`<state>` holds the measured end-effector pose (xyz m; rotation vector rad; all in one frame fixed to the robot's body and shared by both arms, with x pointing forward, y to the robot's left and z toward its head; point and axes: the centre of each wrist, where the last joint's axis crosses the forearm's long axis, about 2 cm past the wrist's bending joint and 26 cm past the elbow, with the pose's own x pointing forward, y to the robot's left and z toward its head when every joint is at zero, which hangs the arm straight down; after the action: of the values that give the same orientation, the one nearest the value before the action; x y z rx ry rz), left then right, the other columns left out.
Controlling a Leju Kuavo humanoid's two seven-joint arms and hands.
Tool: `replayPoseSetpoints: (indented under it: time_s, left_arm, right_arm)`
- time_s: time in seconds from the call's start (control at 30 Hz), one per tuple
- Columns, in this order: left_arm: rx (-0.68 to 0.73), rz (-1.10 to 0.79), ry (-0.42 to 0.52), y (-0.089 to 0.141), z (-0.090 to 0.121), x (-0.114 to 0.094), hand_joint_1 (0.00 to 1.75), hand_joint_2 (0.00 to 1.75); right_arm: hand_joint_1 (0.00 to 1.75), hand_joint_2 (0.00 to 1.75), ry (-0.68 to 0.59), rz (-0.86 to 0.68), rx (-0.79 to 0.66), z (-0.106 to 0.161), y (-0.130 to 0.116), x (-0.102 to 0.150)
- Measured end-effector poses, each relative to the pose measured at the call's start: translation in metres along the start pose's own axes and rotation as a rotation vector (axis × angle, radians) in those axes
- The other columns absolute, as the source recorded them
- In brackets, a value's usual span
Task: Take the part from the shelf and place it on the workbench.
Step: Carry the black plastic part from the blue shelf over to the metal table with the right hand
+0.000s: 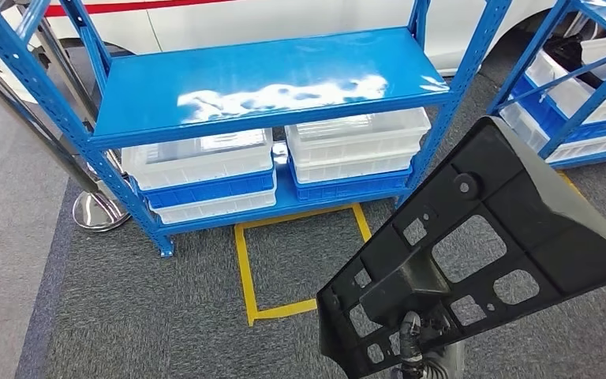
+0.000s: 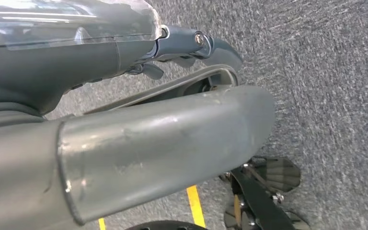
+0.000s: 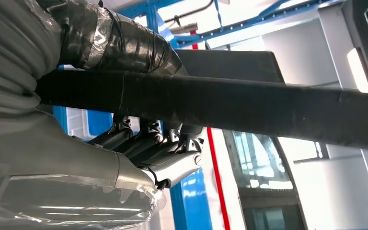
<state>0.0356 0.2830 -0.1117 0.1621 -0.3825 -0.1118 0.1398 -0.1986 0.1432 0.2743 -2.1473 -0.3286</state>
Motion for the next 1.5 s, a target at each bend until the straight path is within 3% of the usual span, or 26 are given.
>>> replayPoseSetpoints:
  time_s: [0.43,1.07,1.5]
  left_arm:
    - [-0.001,0.018,0.003,-0.002,0.000,0.000,0.00,0.00]
    - [0.004,0.083,0.017,-0.007,0.003,-0.004,0.00,0.00]
    - [-0.002,0.089,0.016,-0.010,0.003,-0.002,0.00,0.00]
  right_arm:
    - [1.75,1.75,0.014,0.039,-0.035,0.004,-0.003,0.000]
    - [1.75,1.75,0.018,0.216,-0.146,0.022,-0.045,0.014]
    - [1.75,1.75,0.002,0.230,-0.159,0.022,-0.048,0.018]
